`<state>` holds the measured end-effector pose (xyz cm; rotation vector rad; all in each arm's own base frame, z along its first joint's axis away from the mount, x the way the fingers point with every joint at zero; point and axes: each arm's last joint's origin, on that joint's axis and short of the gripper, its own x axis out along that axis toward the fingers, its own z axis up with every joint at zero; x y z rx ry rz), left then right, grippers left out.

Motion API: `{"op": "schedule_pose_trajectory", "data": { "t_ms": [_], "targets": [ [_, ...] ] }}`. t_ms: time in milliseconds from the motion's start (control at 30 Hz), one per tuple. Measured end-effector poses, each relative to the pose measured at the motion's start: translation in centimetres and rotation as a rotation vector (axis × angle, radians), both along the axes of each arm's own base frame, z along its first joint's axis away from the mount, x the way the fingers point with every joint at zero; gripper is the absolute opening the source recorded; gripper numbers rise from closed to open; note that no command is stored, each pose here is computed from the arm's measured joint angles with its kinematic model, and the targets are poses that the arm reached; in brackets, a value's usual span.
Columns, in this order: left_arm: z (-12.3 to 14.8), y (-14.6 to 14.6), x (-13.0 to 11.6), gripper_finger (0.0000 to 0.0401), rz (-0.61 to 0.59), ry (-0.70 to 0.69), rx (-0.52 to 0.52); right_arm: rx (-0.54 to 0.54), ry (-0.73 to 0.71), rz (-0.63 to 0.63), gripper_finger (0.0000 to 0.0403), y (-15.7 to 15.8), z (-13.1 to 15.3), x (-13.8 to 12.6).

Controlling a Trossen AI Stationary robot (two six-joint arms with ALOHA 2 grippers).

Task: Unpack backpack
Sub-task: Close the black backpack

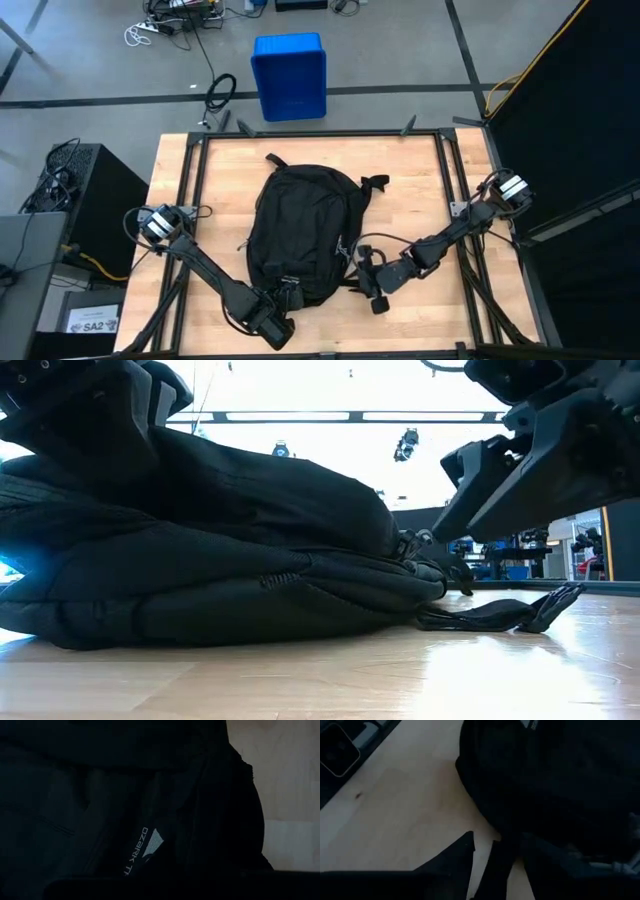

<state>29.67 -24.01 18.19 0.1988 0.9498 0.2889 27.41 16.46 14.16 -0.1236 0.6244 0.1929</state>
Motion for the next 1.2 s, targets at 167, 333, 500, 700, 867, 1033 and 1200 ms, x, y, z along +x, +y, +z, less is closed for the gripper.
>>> {"op": "schedule_pose_trajectory", "data": {
  "t_ms": [167, 333, 500, 700, 867, 1033, 1200],
  "targets": [
    [0.0, 0.0, 0.0, 0.0, 0.0, -0.002, -0.002, -0.013, -0.003, -0.083, 0.0133, -0.9, -0.6, 0.7],
    [0.0, 0.0, 0.0, 0.0, 0.0, -0.004, -0.004, -0.039, -0.01, -0.248, 0.0141, -3.2, -1.4, 1.9],
    [0.0, -0.1, 0.1, 0.0, -0.002, -0.007, -0.005, -0.02, -0.019, -0.281, 0.0155, -3.9, -1.2, 2.2],
    [0.0, -0.1, 0.1, 0.0, -0.017, -0.003, 0.003, -0.04, 0.024, -0.295, 0.016, -4.2, -1.8, 2.1],
    [0.0, -0.1, 0.1, 0.0, -0.018, -0.006, -0.002, -0.053, 0.032, -0.309, 0.016, -4.4, -3.5, 2.7],
    [0.0, -0.2, 0.1, 0.0, -0.019, -0.005, -0.008, -0.06, 0.004, -0.306, 0.0146, -4.5, -4.0, 3.2],
    [0.0, -0.2, 0.2, 0.0, -0.019, -0.007, -0.01, -0.072, 0.0, -0.293, 0.0091, -4.5, -4.0, 3.2]
  ]
}}
